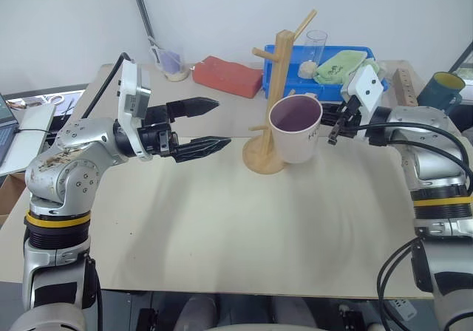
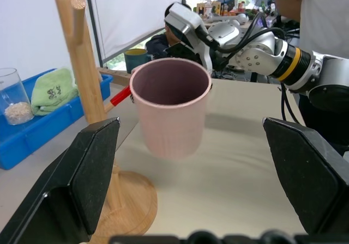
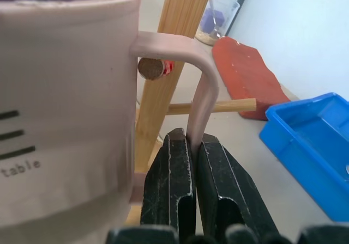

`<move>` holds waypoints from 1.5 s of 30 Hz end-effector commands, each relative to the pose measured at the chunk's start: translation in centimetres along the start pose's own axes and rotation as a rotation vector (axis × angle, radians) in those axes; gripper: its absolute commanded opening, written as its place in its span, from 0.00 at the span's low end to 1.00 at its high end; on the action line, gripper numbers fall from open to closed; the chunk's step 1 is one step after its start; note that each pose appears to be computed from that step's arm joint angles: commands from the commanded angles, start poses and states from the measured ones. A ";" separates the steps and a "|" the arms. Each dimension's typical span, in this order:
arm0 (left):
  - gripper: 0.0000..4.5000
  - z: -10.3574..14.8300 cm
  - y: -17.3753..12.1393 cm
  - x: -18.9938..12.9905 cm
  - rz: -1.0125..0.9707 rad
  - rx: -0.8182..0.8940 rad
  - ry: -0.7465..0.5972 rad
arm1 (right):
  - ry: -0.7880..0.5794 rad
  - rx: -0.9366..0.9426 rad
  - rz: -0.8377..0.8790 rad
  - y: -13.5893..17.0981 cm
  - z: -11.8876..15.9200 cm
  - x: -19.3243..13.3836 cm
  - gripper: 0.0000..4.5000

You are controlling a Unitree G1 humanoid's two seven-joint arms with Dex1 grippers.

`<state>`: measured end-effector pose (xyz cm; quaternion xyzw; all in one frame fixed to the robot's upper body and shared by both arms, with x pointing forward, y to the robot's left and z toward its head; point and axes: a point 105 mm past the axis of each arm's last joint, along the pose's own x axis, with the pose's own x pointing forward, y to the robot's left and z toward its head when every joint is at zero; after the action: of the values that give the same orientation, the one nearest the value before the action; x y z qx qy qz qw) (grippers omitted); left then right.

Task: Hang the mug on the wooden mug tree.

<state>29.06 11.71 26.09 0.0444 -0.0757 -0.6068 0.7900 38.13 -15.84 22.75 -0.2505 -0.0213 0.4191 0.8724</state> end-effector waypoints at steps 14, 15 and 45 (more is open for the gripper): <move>1.00 1.1 -0.3 0.0 -0.004 0.049 -0.010 | 0.023 -0.058 -0.013 -0.6 0.7 1.3 0.01; 1.00 1.1 -0.3 0.0 -0.004 0.049 -0.010 | 0.021 -0.057 -0.013 -0.6 0.8 1.3 0.01; 1.00 1.0 1.6 -1.1 0.037 0.059 0.033 | 0.042 -0.007 0.009 0.6 4.1 -8.6 1.00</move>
<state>30.01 12.67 25.82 0.0528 -0.0568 -0.6033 0.7937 32.35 -20.16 25.20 -0.2557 0.0300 0.4187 0.8709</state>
